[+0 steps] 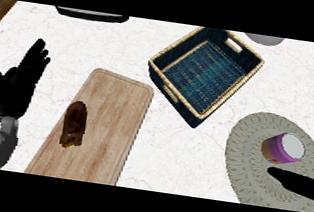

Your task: Pick the can from the placemat and place it in the basket

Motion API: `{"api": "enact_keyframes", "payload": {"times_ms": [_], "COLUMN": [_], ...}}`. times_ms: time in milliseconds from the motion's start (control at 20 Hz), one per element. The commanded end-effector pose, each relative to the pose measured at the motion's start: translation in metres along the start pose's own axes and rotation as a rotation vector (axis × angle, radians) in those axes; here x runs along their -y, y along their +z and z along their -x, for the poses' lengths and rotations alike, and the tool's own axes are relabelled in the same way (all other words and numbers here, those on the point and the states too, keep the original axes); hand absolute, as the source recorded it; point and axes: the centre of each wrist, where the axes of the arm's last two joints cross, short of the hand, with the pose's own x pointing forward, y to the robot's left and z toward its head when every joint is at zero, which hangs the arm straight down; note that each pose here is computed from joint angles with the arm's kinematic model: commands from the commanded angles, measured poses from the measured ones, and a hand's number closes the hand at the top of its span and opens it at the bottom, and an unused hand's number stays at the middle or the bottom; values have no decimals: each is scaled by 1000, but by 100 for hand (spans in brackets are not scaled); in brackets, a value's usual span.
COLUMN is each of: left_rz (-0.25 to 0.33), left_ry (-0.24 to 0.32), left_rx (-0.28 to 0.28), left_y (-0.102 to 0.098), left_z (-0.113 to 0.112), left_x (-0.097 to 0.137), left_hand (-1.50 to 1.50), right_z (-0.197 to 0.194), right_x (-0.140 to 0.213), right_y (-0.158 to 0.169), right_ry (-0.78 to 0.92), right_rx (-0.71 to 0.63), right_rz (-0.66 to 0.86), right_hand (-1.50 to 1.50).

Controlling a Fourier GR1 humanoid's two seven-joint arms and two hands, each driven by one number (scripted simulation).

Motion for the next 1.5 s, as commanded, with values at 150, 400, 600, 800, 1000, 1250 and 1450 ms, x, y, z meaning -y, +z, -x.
{"api": "enact_keyframes", "payload": {"times_ms": [150, 400, 600, 800, 1000, 1250, 1450], "left_rz": [-9, -16, -3, -16, 0, -16, 0], "left_ry": [2, 17, -8, 6, -8, -19, 7], "left_rx": [-2, 10, 11, 14, -17, 3, 4], "left_y": [-6, 13, -5, -3, -4, 11, 11], "left_z": [-9, 7, -17, -17, -3, 7, -3], "left_x": [5, -25, 10, 16, 1, -22, 2], "left_hand": [0, 0, 0, 0, 0, 0, 0], "right_z": [-2, 1, -19, 19, 24, 14, 13], "right_x": [-13, -3, -16, -28, -35, -49, -56], "right_y": [-10, -2, -18, -25, -20, -35, -48], "right_ry": [-17, -3, 8, 55, 42, 58, 66], "right_rx": [8, -12, -48, -61, -57, -54, -56], "right_rz": [12, 10, 13, 1, 1, -20, -17], "right_hand": [-150, -150, -150, -150, -150, -150, -150]}}
